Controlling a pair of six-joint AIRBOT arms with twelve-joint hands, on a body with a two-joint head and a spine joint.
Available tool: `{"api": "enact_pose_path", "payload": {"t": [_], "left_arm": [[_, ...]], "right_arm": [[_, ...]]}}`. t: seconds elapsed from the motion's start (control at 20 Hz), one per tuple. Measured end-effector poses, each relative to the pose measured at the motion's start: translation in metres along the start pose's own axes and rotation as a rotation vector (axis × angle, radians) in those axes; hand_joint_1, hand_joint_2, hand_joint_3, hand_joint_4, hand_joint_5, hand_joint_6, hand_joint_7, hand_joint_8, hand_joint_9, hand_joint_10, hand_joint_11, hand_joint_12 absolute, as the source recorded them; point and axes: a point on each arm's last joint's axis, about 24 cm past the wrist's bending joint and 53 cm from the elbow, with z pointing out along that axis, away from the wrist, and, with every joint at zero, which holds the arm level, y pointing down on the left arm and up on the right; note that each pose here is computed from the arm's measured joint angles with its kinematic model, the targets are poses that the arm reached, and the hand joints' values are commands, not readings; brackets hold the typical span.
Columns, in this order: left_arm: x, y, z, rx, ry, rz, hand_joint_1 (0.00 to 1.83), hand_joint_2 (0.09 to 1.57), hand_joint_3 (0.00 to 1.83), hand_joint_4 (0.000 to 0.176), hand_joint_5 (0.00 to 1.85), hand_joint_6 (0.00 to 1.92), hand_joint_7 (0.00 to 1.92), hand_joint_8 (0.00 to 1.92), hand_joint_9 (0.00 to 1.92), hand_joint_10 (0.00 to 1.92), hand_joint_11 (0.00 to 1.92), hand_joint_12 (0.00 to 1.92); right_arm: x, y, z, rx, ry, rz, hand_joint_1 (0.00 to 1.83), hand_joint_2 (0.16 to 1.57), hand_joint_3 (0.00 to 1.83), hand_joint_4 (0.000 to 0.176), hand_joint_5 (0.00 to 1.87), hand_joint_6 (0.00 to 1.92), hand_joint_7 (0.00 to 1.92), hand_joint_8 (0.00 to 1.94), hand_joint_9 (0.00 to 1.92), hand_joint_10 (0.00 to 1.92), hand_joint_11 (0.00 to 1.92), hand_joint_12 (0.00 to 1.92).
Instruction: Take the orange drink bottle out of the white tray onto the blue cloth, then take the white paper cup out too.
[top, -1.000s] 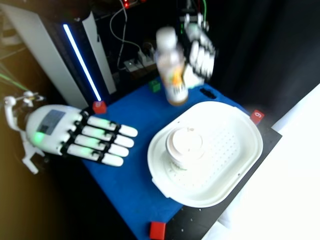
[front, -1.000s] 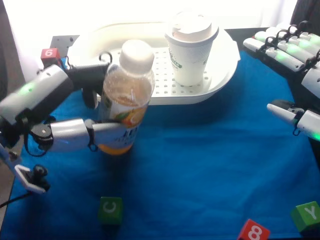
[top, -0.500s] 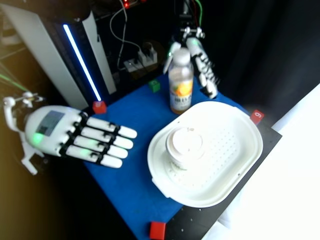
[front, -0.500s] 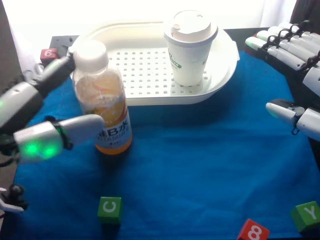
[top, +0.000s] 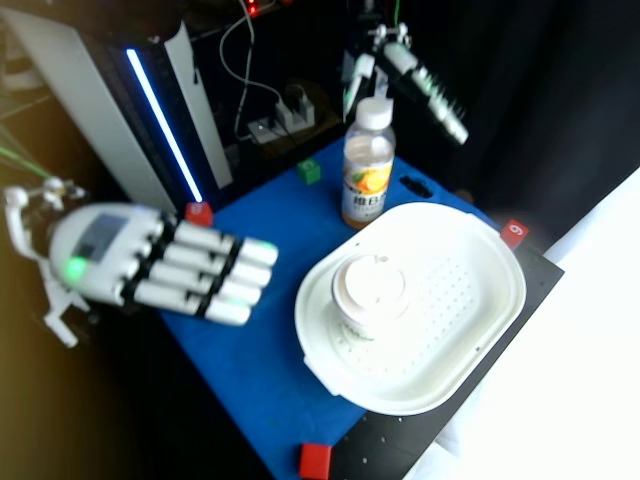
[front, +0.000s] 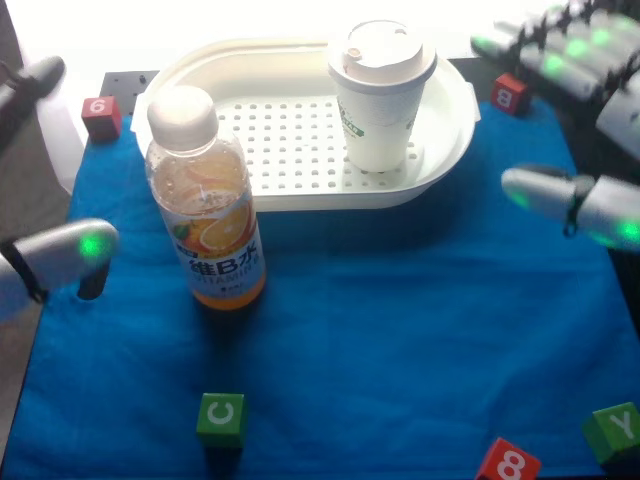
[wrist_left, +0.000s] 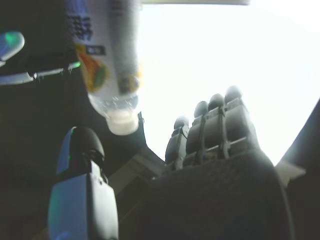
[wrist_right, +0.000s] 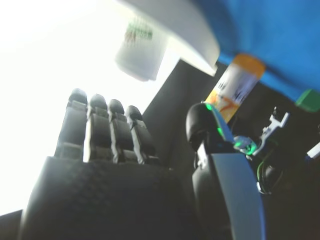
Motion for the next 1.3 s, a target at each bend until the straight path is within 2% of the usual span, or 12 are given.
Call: {"api": "enact_pose_path", "payload": {"t": [0.05, 0.15, 0.3, 0.45, 0.65, 0.75, 0.9, 1.0, 1.1, 1.15, 1.25, 1.3], "left_arm": [[-0.009, 0.003, 0.001, -0.009, -0.032, 0.009, 0.72, 1.35, 0.03, 0.076, 0.0, 0.0, 0.0, 0.0, 0.0, 0.0, 0.0, 0.27], [-0.02, 0.011, 0.002, -0.034, -0.067, 0.029, 0.76, 1.38, 0.01, 0.097, 0.07, 0.01, 0.02, 0.0, 0.05, 0.01, 0.0, 0.37], [-0.025, 0.013, 0.005, -0.028, -0.097, 0.027, 0.76, 1.38, 0.0, 0.11, 0.11, 0.01, 0.0, 0.0, 0.01, 0.0, 0.0, 0.12], [-0.028, 0.009, 0.012, -0.008, -0.122, 0.011, 0.74, 1.35, 0.0, 0.107, 0.1, 0.01, 0.0, 0.0, 0.0, 0.0, 0.0, 0.35], [-0.026, 0.009, 0.012, -0.007, -0.118, 0.01, 0.69, 1.33, 0.0, 0.115, 0.1, 0.0, 0.0, 0.0, 0.04, 0.01, 0.0, 0.4], [-0.027, 0.01, 0.013, -0.007, -0.12, 0.01, 0.64, 1.31, 0.0, 0.117, 0.11, 0.0, 0.04, 0.01, 0.08, 0.02, 0.0, 0.6], [-0.028, 0.01, 0.013, -0.006, -0.123, 0.008, 0.59, 1.3, 0.0, 0.155, 0.13, 0.01, 0.03, 0.0, 0.09, 0.02, 0.0, 0.74], [-0.028, 0.01, 0.013, -0.005, -0.124, 0.005, 0.66, 1.3, 0.0, 0.125, 0.13, 0.0, 0.03, 0.0, 0.08, 0.02, 0.0, 0.74], [-0.028, 0.01, 0.013, -0.004, -0.124, 0.005, 0.64, 1.3, 0.0, 0.132, 0.14, 0.0, 0.03, 0.0, 0.08, 0.02, 0.0, 0.7], [-0.028, 0.01, 0.013, -0.004, -0.125, 0.002, 0.63, 1.3, 0.0, 0.128, 0.13, 0.0, 0.04, 0.0, 0.09, 0.02, 0.0, 0.69], [-0.029, 0.01, 0.013, -0.004, -0.126, -0.001, 0.65, 1.3, 0.0, 0.109, 0.11, 0.0, 0.04, 0.0, 0.09, 0.02, 0.0, 0.62], [-0.03, 0.01, 0.013, -0.002, -0.127, 0.001, 0.65, 1.29, 0.0, 0.123, 0.11, 0.0, 0.05, 0.0, 0.1, 0.02, 0.0, 0.6]], "right_arm": [[-0.007, 0.002, 0.008, -0.012, -0.027, 0.002, 0.25, 1.35, 0.01, 0.0, 0.0, 0.0, 0.0, 0.0, 0.0, 0.0, 0.0, 0.0], [-0.015, 0.011, 0.032, -0.047, -0.045, -0.009, 0.27, 1.36, 0.01, 0.015, 0.0, 0.0, 0.0, 0.0, 0.0, 0.0, 0.0, 0.0], [-0.013, 0.029, 0.071, -0.106, -0.051, -0.022, 0.39, 1.31, 0.0, 0.086, 0.0, 0.0, 0.0, 0.0, 0.0, 0.0, 0.0, 0.0], [0.014, 0.024, 0.097, -0.08, 0.03, -0.027, 0.44, 1.23, 0.0, 0.049, 0.0, 0.0, 0.0, 0.0, 0.0, 0.0, 0.0, 0.0], [0.011, 0.015, 0.131, -0.047, 0.043, -0.047, 0.6, 1.09, 0.0, 0.062, 0.0, 0.0, 0.0, 0.0, 0.0, 0.0, 0.0, 0.0], [0.02, 0.009, 0.141, -0.026, 0.071, -0.05, 0.63, 1.05, 0.0, 0.066, 0.0, 0.0, 0.0, 0.0, 0.0, 0.0, 0.0, 0.0], [0.036, 0.002, 0.149, 0.004, 0.114, -0.045, 0.62, 1.02, 0.0, 0.064, 0.0, 0.0, 0.0, 0.0, 0.0, 0.0, 0.0, 0.0], [0.04, -0.007, 0.153, 0.029, 0.126, -0.039, 0.64, 1.01, 0.0, 0.055, 0.0, 0.0, 0.0, 0.0, 0.0, 0.0, 0.03, 0.02], [0.039, -0.023, 0.155, 0.072, 0.131, -0.031, 0.69, 1.0, 0.0, 0.042, 0.0, 0.0, 0.0, 0.0, 0.0, 0.0, 0.05, 0.03], [0.039, -0.029, 0.155, 0.087, 0.136, -0.025, 0.74, 1.0, 0.03, 0.03, 0.0, 0.0, 0.0, 0.0, 0.02, 0.0, 0.01, 0.59], [0.042, -0.032, 0.154, 0.099, 0.148, -0.023, 0.84, 1.07, 0.02, 0.0, 0.18, 0.04, 0.06, 0.01, 0.12, 0.03, 0.0, 0.99], [0.042, -0.032, 0.154, 0.099, 0.149, -0.023, 0.88, 1.12, 0.01, 0.0, 0.34, 0.12, 0.31, 0.05, 0.39, 0.17, 0.0, 1.55]]}}
